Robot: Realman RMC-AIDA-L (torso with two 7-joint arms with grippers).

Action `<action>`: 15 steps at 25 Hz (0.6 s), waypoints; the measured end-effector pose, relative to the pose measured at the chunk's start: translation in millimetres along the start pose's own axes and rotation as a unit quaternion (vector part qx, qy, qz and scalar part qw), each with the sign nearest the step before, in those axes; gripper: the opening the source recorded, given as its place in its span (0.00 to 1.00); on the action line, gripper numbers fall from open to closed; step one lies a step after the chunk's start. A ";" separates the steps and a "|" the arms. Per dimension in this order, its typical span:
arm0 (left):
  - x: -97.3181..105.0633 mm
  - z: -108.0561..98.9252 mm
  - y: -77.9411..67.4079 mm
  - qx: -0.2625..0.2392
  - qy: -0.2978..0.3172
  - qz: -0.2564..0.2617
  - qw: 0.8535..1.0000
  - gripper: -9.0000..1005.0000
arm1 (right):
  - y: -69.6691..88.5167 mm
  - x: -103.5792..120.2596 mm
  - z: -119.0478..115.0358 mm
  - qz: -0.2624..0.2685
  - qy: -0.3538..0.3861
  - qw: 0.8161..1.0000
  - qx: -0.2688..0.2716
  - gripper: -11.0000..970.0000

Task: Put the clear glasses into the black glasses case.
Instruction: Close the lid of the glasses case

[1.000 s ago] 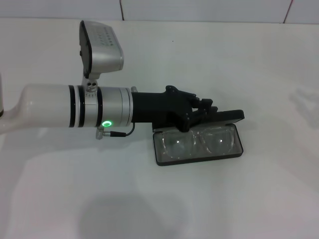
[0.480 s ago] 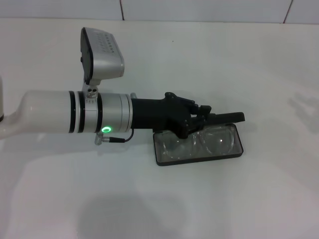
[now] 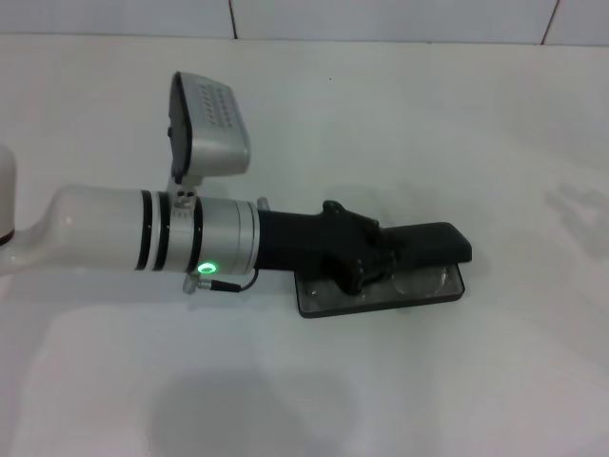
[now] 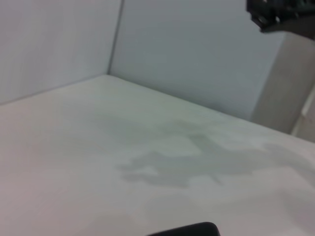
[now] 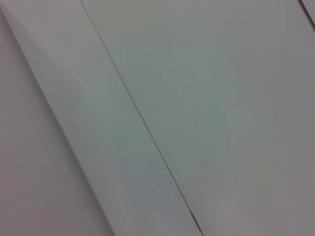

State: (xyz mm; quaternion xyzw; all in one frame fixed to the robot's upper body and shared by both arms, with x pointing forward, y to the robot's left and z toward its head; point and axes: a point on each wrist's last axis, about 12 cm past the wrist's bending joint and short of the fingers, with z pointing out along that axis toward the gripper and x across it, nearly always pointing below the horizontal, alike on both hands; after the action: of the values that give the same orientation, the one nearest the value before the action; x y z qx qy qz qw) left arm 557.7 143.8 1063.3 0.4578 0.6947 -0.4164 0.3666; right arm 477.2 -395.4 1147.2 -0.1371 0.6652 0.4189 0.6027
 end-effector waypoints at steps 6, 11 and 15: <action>3.6 4.0 -5.0 0.012 0.011 0.014 1.000 0.19 | 0.5 0.3 0.2 0.000 0.000 1.000 -0.002 0.27; 5.0 7.5 -9.1 0.021 0.014 0.019 1.000 0.19 | 0.6 1.7 0.0 0.004 -0.001 1.000 -0.003 0.27; 5.7 7.1 -11.0 0.027 0.011 0.027 0.999 0.19 | 1.0 2.1 0.8 0.005 -0.001 1.000 -0.007 0.27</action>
State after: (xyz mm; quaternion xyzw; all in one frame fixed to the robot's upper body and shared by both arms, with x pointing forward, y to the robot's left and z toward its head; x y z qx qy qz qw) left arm 546.5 136.6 1058.3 0.4903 0.6747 -0.4198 0.3580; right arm 476.6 -393.5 1145.7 -0.1376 0.6623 0.4261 0.6007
